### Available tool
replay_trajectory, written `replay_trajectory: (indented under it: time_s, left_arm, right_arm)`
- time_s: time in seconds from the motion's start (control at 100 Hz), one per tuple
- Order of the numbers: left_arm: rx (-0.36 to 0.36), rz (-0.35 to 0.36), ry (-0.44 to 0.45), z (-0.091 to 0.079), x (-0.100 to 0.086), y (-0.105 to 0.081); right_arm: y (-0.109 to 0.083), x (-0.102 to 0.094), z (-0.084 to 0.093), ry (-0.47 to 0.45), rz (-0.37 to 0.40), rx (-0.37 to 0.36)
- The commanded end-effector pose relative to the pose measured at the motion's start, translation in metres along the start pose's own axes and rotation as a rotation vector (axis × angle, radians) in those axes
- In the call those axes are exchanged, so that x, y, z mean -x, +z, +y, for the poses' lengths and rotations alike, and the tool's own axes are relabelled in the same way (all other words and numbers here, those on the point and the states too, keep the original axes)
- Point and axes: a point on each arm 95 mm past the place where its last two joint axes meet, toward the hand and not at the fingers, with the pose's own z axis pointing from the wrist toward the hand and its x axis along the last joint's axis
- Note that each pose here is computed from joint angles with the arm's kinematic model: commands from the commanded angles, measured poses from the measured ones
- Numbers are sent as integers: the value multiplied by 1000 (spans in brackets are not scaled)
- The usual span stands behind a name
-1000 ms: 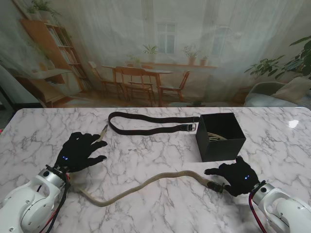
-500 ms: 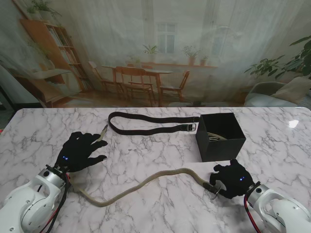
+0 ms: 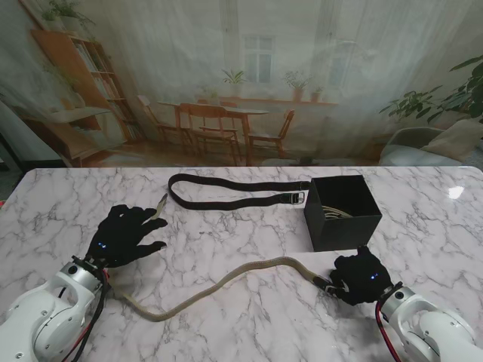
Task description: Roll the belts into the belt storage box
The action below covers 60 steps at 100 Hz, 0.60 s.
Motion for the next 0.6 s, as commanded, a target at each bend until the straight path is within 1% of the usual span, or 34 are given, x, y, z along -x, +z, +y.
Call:
replay_trajectory:
  time_s: [0.0,0.45,0.59]
  left_arm:
    - [15,2,-2,2,-1,0]
    - [15,2,2,3,-1,0]
    - [13,2,4,3,-1,0]
  right_arm:
    - [-1,-3,-3,-2,-1,-11]
    - [-6,-1,-1,-5,-26,-36]
    - [-10,-1,2,-28,-25,-65]
